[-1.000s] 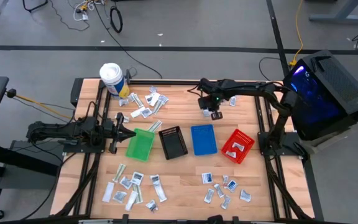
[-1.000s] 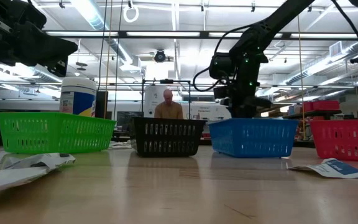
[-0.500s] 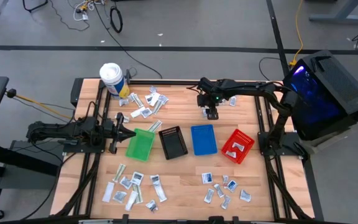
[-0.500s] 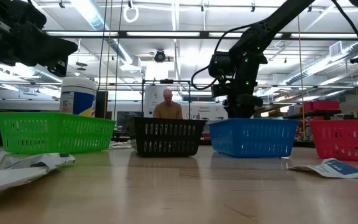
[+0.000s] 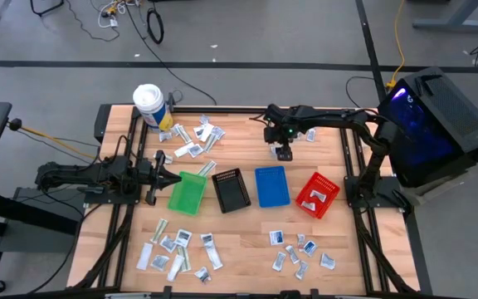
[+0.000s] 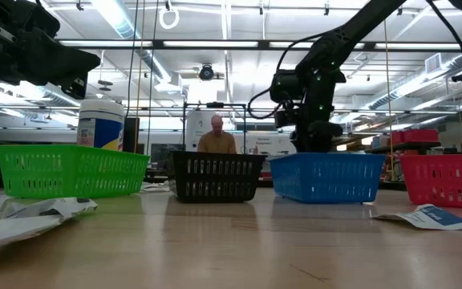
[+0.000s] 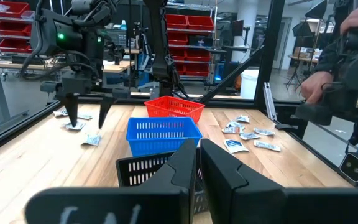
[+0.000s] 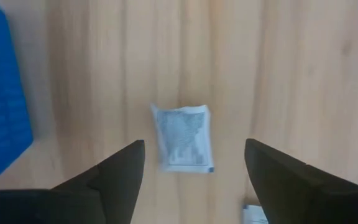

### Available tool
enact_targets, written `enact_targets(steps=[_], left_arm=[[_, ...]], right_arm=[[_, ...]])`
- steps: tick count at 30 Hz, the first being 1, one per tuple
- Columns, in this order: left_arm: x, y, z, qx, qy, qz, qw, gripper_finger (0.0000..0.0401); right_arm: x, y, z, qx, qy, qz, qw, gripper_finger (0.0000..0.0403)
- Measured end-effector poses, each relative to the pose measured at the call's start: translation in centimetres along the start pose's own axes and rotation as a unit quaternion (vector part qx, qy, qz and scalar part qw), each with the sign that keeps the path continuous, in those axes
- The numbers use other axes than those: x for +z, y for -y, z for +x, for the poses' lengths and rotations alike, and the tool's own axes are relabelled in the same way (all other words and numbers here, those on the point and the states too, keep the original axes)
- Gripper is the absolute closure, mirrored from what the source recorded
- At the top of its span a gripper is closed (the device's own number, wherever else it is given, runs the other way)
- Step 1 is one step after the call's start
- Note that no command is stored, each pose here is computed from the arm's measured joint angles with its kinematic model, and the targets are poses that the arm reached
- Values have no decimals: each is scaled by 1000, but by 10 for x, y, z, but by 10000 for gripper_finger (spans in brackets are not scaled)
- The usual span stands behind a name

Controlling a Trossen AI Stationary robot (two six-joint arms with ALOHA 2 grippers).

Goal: Pick & Place First Aid Supplies
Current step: Put the alcohol pad into the blue basket

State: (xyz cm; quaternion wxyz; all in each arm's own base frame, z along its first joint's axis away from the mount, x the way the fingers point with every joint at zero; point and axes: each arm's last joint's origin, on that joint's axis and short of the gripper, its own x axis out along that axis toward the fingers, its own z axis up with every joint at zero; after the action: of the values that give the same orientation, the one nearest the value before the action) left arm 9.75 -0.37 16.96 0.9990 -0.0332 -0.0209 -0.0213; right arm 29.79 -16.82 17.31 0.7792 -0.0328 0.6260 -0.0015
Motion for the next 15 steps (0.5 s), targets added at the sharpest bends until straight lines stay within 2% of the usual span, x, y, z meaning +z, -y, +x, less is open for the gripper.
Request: enact_targets(steps=[15], left_arm=[[0,0,0,0,1,0,1000,369]], right_arm=[[-1,0,15,13,-24,-13,1000,129]])
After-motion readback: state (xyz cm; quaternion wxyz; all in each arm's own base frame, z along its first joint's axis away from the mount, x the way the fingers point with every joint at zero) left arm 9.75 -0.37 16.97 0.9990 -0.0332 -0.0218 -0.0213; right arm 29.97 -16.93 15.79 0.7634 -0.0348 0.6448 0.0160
